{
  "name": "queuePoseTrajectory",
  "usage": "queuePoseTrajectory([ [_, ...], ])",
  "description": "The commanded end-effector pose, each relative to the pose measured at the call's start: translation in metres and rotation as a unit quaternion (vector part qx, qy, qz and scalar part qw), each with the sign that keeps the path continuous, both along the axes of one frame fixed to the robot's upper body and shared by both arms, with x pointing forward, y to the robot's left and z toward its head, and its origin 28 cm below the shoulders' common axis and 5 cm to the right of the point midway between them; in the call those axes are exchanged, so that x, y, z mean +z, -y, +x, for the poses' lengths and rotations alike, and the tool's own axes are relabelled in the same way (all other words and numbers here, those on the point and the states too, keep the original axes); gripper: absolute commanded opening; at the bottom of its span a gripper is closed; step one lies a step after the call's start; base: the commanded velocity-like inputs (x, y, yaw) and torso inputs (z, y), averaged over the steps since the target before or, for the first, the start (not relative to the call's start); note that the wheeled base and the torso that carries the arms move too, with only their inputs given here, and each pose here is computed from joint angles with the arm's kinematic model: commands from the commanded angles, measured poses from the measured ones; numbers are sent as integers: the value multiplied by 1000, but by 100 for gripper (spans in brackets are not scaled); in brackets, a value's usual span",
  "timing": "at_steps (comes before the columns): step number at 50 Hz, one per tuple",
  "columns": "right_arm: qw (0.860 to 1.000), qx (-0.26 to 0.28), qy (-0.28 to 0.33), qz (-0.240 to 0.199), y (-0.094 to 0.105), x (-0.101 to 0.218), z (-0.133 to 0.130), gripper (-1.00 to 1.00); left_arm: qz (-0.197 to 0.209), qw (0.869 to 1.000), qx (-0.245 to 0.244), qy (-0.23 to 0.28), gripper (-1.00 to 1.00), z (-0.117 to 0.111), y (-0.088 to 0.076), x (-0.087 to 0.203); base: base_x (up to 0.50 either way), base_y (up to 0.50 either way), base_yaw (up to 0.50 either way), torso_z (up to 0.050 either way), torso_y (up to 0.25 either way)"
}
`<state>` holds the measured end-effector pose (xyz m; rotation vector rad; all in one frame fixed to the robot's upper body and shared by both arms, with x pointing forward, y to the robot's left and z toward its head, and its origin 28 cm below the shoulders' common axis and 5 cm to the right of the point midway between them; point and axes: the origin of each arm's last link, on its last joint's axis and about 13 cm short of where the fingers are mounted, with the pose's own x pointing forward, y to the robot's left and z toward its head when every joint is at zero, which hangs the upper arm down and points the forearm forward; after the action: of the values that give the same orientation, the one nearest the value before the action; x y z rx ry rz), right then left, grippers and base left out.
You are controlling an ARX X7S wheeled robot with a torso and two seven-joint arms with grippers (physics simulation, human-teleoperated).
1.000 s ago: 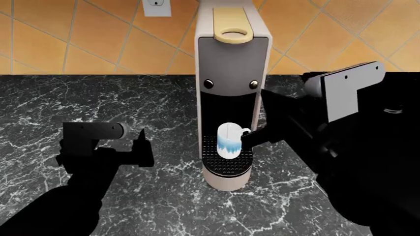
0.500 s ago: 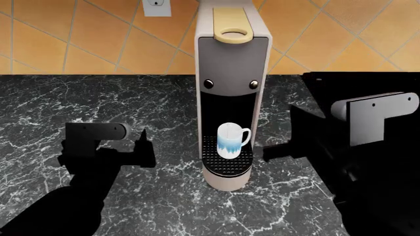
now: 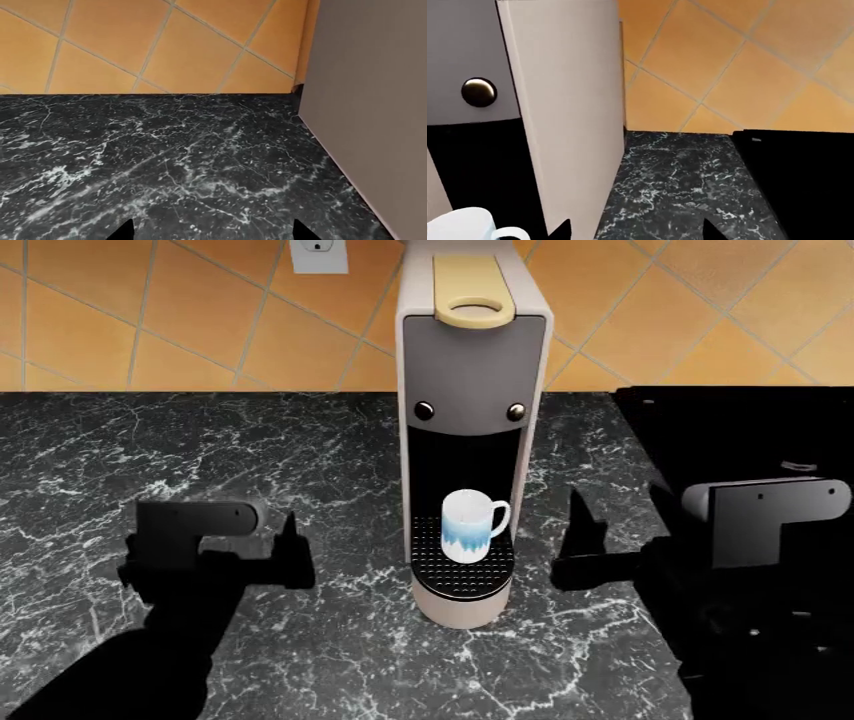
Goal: Press the button on the coffee machine to serve coffee.
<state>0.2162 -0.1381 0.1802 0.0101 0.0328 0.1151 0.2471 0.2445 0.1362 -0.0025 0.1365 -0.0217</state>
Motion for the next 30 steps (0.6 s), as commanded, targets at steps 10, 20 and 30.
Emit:
queuePoseTrajectory([
  [10, 999, -39, -20, 21, 9, -37, -3, 100, 20, 999, 18, 21, 100, 0, -2, -21, 0, 0, 0, 0, 0],
  [20, 998, -47, -26, 29, 10, -50, -4, 100, 17, 999, 28, 20, 100, -3, -5, -33, 0, 0, 0, 0, 0],
  [30, 998, -50, -34, 26, 11, -62, -5, 100, 14, 999, 32, 8, 100, -4, -5, -43, 0, 0, 0, 0, 0],
])
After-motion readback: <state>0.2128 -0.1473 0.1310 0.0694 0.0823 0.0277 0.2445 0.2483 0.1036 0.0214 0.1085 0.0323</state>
